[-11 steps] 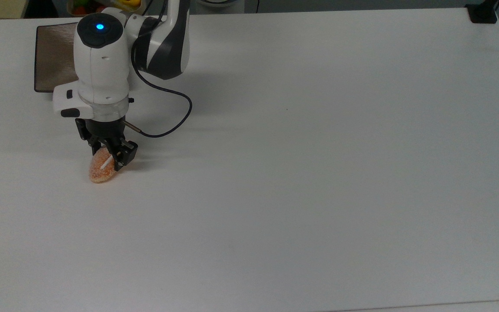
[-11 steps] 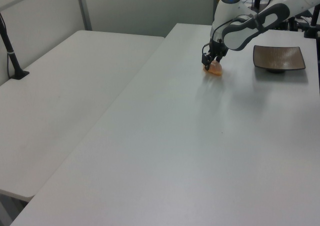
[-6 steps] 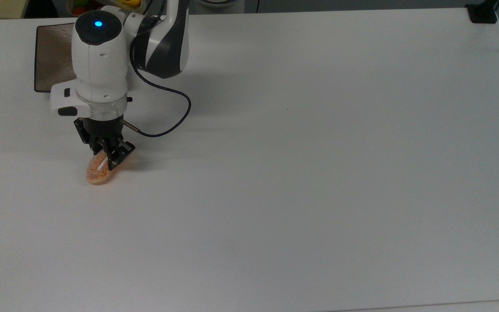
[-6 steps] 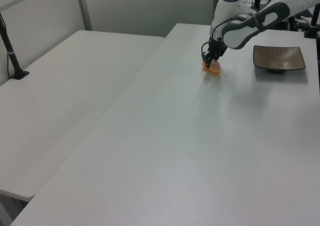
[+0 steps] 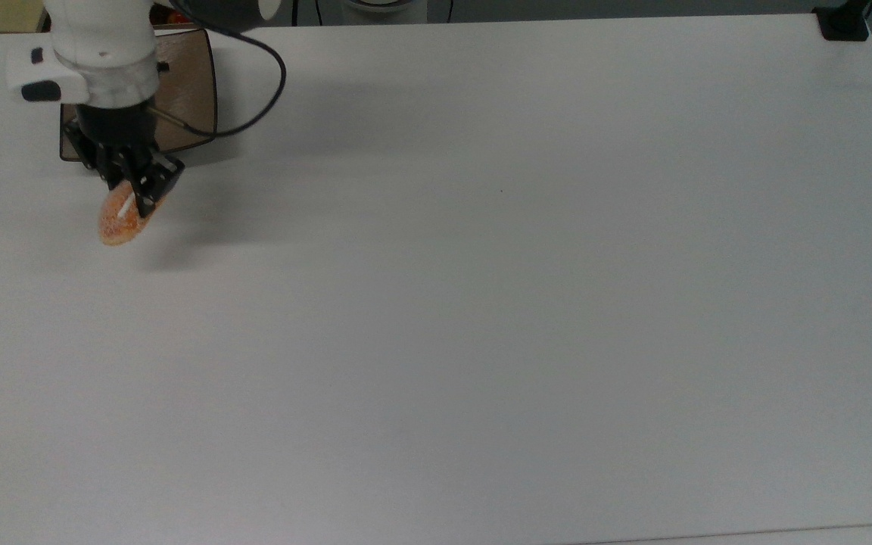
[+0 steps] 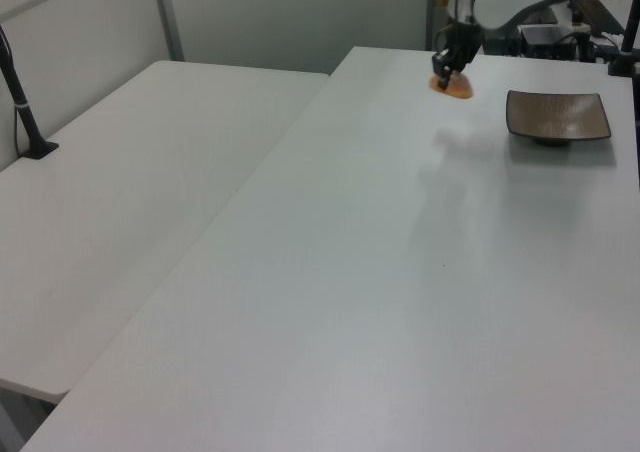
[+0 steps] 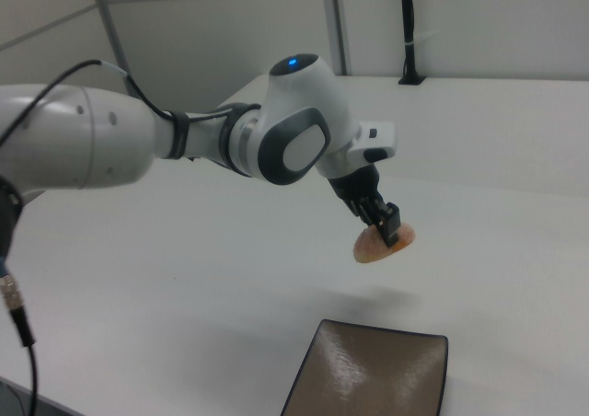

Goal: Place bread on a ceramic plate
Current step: 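Lift the bread roll and carry it over the brown plate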

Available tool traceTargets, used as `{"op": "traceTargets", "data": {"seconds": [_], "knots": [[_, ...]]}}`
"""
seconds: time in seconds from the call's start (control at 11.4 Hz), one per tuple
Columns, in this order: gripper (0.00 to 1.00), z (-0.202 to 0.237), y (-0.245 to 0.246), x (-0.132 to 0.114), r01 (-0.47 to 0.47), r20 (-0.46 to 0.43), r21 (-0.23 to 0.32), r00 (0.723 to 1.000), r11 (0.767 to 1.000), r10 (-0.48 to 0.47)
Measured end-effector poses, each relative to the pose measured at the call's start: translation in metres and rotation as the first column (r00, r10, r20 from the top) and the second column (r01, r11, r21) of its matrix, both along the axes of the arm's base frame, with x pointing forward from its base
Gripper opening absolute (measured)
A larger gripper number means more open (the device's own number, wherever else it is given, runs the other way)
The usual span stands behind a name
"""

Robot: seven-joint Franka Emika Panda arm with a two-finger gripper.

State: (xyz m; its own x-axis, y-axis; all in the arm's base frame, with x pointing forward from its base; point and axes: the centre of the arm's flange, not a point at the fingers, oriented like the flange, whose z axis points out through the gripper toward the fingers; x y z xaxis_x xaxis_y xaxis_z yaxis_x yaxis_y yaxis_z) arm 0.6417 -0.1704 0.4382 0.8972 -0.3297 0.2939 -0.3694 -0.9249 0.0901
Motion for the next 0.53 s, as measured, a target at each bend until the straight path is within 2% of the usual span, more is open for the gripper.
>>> {"op": "traceTargets", "data": {"seconds": [0.35,0.53], "knots": [[0.36,0.027,-0.055,-0.073,-0.121,-0.155,0.035,0.98,0.992,0.125],[0.36,0.015,-0.081,-0.11,-0.144,-0.216,0.076,0.964,0.987,0.157]]}}
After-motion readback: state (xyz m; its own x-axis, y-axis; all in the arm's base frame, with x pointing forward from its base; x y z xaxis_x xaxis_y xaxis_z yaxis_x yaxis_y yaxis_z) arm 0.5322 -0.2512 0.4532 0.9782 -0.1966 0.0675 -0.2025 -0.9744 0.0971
